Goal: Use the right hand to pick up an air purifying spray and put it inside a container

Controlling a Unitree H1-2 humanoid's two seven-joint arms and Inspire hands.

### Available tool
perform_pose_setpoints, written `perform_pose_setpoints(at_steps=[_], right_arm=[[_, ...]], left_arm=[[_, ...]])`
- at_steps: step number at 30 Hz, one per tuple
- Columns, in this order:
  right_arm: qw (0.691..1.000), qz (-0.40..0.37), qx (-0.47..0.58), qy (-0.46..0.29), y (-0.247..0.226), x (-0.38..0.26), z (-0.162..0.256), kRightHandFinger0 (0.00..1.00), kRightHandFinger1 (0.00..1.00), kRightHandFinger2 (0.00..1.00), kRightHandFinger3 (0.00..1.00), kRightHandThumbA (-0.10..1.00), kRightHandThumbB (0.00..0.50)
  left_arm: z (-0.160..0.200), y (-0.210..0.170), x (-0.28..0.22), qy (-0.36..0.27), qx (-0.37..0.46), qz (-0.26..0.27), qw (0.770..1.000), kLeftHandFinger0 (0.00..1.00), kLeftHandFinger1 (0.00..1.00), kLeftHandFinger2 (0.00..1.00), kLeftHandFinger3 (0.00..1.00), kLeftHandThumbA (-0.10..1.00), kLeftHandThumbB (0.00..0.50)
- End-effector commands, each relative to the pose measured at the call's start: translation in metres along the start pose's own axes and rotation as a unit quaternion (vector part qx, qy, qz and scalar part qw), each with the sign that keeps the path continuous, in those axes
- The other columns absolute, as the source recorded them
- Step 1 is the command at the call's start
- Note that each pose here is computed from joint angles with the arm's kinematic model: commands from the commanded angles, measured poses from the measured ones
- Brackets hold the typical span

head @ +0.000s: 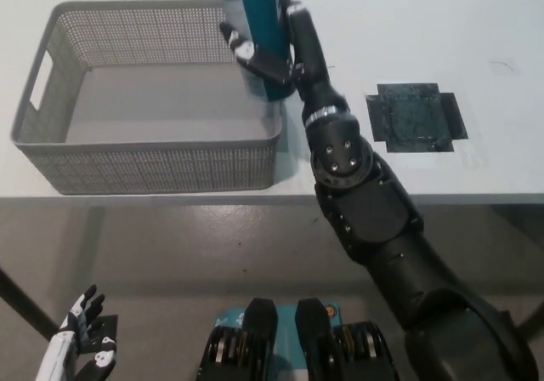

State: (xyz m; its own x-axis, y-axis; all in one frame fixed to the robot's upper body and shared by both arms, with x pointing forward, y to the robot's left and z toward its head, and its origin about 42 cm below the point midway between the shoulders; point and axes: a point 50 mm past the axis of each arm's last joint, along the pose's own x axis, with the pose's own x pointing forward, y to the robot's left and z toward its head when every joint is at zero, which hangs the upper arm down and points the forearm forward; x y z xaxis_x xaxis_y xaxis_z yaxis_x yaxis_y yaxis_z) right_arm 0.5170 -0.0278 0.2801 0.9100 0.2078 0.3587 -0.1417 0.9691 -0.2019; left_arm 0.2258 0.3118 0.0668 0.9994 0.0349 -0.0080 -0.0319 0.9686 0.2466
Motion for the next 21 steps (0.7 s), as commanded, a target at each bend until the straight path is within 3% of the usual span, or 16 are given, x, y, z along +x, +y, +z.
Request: perform_pose_setpoints(at_steps=[1, 7, 11, 15, 16, 17, 18, 19, 21], right_arm=[[0.997, 0.024, 0.018, -0.07, 0.019, 0.008, 0.023, 0.36, 0.35, 0.4, 0.39, -0.1, 0.428], [0.998, 0.044, 0.029, -0.04, 0.029, -0.006, 0.0, 0.36, 0.34, 0.4, 0.39, -0.1, 0.412], [0.998, 0.05, 0.037, -0.015, 0.031, -0.015, -0.014, 0.43, 0.39, 0.45, 0.42, -0.1, 0.414], [0.998, 0.051, 0.035, -0.011, 0.031, -0.015, -0.016, 0.46, 0.4, 0.43, 0.42, -0.1, 0.428], [0.998, 0.054, 0.031, -0.016, 0.031, -0.015, -0.016, 0.49, 0.46, 0.49, 0.49, -0.1, 0.441], [0.996, 0.082, 0.017, -0.01, 0.03, -0.013, -0.016, 0.91, 0.97, 1.0, 1.0, 0.19, 0.498], [0.995, 0.094, 0.011, -0.006, 0.031, -0.013, -0.016, 1.0, 1.0, 1.0, 1.0, 0.28, 0.5], [0.991, 0.134, -0.002, 0.003, 0.03, -0.012, -0.017, 1.0, 1.0, 1.0, 1.0, 0.46, 0.5], [0.99, 0.142, -0.011, -0.006, 0.026, -0.011, -0.017, 1.0, 1.0, 1.0, 1.0, 0.61, 0.5]], left_arm=[[0.011, 0.008, 0.005, -0.023, 0.014, -0.01, 1.0, 1.0, 1.0, 1.0, 1.0, 0.3, 0.422], [0.012, 0.008, 0.005, -0.027, 0.024, -0.014, 0.999, 1.0, 1.0, 1.0, 1.0, 0.31, 0.415], [0.012, 0.008, 0.004, -0.026, 0.025, -0.015, 0.999, 1.0, 1.0, 1.0, 1.0, 0.3, 0.41], [0.013, 0.009, 0.004, -0.02, 0.023, -0.016, 0.999, 1.0, 1.0, 1.0, 1.0, 0.27, 0.406], [0.013, 0.009, 0.004, -0.021, 0.023, -0.016, 0.999, 1.0, 1.0, 1.0, 1.0, 0.28, 0.409], [0.012, 0.009, 0.004, -0.021, 0.021, -0.015, 0.999, 1.0, 1.0, 1.0, 1.0, 0.27, 0.412], [0.012, 0.008, 0.004, -0.021, 0.02, -0.014, 0.999, 1.0, 1.0, 1.0, 1.0, 0.27, 0.413], [0.012, 0.008, 0.003, -0.019, 0.013, -0.016, 1.0, 1.0, 1.0, 1.0, 1.0, 0.27, 0.421], [0.011, 0.008, 0.001, -0.015, 0.018, -0.013, 1.0, 1.0, 1.0, 1.0, 1.0, 0.28, 0.434]])
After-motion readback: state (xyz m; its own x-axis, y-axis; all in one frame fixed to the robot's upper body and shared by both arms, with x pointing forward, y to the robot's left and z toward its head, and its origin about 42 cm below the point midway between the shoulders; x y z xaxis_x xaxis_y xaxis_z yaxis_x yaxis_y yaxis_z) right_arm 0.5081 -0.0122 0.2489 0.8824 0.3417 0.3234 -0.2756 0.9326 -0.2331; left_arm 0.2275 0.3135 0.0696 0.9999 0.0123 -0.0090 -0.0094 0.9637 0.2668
